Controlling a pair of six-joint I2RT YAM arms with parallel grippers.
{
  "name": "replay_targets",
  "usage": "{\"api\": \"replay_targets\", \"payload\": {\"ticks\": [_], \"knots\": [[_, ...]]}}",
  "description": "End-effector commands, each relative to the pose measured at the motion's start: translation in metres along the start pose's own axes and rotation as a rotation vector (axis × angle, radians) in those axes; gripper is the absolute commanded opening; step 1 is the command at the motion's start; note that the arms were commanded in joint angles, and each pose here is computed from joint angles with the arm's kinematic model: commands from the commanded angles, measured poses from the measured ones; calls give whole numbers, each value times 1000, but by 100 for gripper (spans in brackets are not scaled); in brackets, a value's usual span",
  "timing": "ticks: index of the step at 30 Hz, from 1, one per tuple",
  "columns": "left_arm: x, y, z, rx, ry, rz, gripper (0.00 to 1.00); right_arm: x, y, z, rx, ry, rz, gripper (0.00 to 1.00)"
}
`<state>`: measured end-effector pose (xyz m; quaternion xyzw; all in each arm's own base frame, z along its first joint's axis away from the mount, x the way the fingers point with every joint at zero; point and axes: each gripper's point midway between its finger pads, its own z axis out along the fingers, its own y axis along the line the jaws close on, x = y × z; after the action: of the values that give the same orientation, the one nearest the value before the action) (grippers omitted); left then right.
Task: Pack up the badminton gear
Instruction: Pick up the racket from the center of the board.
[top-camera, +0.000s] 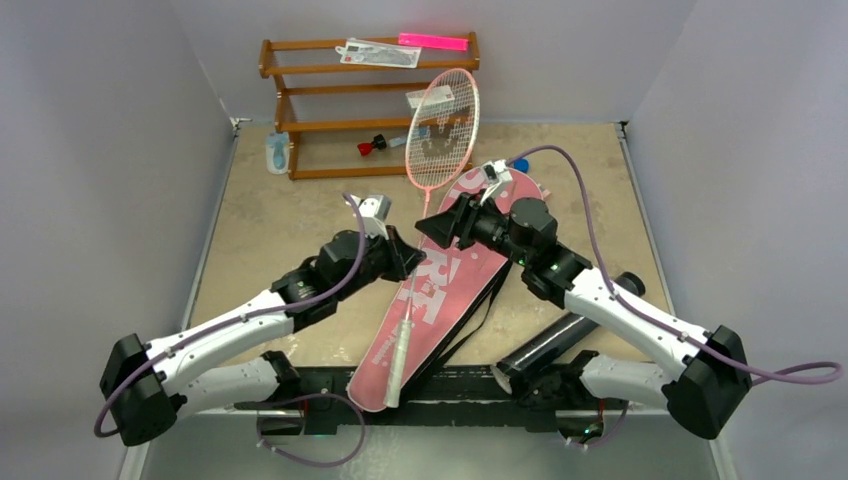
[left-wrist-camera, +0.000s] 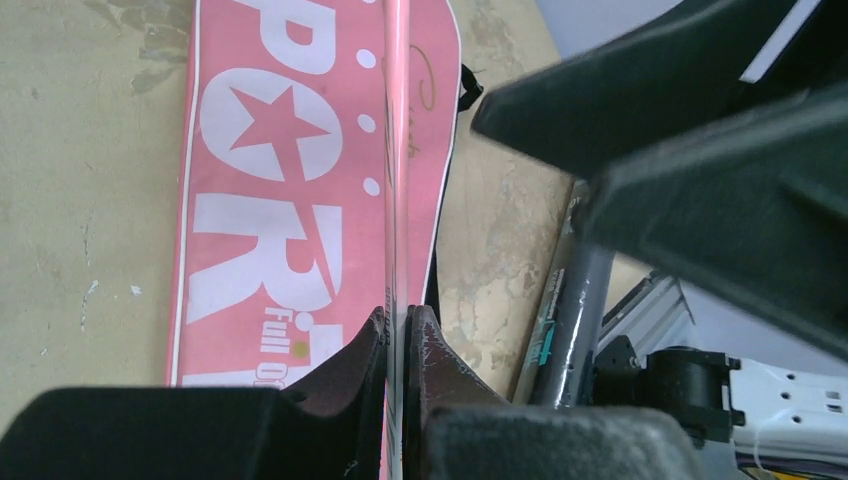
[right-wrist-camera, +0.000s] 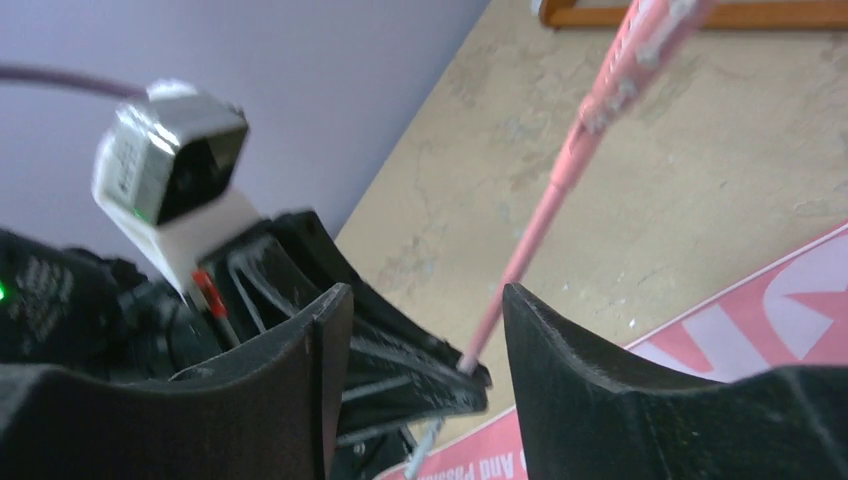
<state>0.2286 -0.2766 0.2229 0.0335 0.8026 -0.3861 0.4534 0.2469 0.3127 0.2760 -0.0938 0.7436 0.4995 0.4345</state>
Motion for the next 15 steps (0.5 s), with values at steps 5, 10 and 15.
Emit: {"api": "replay_targets", "payload": {"ticks": [5, 10, 15], "knots": [[-48, -45, 11, 67, -212, 18, 0, -43, -17, -8, 141, -229, 11, 51], [-50, -48, 11, 72, -225, 27, 0, -36, -25, -4, 177, -201, 17, 52], [-51, -52, 11, 80, -226, 36, 0, -25, -25, 6, 144, -160, 26, 51]]}}
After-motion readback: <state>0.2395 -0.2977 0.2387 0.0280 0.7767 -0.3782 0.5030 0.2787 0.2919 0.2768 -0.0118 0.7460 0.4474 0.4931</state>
